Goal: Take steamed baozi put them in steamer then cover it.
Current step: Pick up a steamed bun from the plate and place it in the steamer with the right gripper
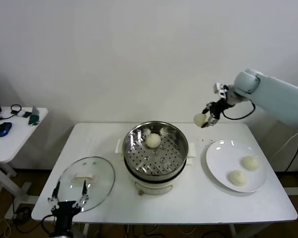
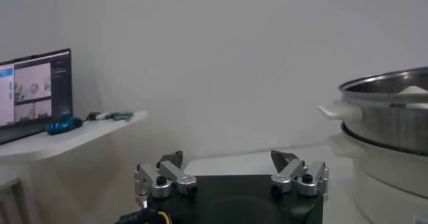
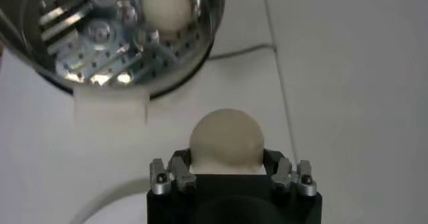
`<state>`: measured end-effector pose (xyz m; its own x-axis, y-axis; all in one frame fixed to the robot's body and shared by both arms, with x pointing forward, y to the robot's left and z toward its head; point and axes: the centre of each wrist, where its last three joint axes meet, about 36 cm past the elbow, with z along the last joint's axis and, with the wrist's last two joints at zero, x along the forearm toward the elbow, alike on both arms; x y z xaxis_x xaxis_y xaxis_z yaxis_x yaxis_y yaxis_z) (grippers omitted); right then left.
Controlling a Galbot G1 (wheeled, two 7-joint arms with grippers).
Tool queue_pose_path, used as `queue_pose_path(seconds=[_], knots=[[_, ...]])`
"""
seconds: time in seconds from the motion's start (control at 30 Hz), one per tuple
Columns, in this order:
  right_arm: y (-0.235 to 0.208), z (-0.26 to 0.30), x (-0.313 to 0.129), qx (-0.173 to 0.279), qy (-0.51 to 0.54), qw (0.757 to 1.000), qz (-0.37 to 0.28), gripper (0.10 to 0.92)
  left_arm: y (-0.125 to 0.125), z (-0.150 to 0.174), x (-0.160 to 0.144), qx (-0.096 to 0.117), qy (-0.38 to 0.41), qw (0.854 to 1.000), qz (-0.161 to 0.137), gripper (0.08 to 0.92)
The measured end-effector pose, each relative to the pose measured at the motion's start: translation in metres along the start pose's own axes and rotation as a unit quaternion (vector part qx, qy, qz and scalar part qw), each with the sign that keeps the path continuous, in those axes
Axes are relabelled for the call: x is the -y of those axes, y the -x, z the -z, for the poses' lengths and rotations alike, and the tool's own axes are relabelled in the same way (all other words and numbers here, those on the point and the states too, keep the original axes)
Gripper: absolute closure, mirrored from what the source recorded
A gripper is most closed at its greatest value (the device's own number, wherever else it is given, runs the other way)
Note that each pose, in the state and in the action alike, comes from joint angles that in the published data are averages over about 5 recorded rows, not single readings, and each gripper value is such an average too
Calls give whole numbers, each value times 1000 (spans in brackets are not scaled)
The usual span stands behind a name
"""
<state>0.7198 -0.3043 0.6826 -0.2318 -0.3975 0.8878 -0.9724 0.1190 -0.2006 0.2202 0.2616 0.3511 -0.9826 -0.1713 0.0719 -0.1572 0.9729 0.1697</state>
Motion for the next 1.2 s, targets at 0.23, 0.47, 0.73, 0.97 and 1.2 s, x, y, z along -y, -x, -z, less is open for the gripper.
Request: queue_pose_path(seconds=[0.23,0.47,0.73,0.97,1.2], knots=[[12,64,-14,22,-18,999,25,335,-6,6,1,2,0,1000,-12,177],[46,117,-30,16,-42,997,56,335,-8,11,1,3,-1,1000,-21,177],[97,163,-54,-5,-74,993,91,335,-7,16,0,5,-2,1000,-27,177],[139,185,-74,-24,-96,988,119,335,-8,15,-3,3,0,1000,-27,177],[168,192,-86,-39,-110,984,136,327,-8,14,-6,3,1,1000,-25,177]])
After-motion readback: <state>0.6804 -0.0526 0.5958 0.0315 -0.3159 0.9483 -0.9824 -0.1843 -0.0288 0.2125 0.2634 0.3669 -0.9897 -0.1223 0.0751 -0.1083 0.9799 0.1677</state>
